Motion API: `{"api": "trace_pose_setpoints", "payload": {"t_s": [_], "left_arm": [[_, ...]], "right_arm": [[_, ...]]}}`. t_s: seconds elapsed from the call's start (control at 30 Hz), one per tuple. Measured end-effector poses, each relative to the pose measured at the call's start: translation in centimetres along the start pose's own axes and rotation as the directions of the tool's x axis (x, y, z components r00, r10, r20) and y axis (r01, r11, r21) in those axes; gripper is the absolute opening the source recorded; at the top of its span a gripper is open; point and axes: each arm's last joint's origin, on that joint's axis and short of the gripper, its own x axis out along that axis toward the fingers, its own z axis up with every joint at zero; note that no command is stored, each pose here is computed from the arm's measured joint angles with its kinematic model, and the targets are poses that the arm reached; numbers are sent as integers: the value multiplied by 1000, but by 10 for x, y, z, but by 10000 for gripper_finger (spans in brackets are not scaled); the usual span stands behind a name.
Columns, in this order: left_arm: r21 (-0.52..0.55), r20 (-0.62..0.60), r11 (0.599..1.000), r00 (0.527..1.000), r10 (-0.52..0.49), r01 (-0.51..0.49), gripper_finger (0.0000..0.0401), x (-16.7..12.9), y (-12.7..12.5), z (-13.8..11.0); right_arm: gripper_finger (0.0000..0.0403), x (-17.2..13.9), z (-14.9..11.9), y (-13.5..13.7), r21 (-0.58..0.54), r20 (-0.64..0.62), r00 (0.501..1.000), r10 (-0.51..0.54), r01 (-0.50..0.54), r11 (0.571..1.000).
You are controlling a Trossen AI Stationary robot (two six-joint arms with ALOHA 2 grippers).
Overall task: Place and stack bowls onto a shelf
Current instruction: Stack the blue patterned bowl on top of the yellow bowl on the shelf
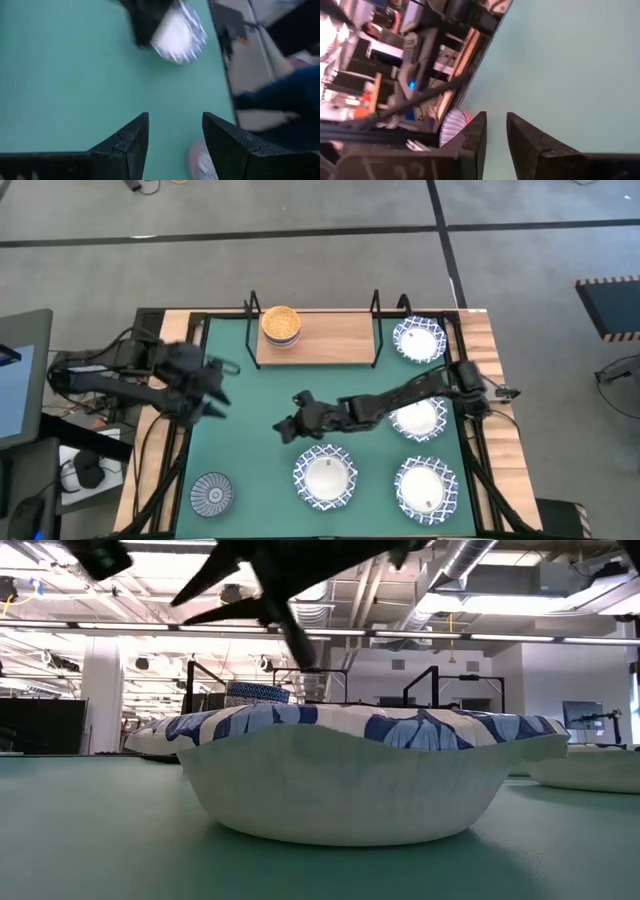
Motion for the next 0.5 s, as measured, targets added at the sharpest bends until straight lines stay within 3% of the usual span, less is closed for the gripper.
{"api": "trace_pose_setpoints", "payload": {"t_s": [0.23, 0.5], "left_arm": [[-73, -163, 989, 976, -141, 131, 169, 34, -7, -47], [-21, -303, 989, 942, -143, 143, 169, 79, -18, -83]], "right_arm": [[126, 22, 2, 7, 0, -26, 999, -32, 32, 999], [128, 4, -14, 18, -53, -65, 979, -193, 190, 980]]}}
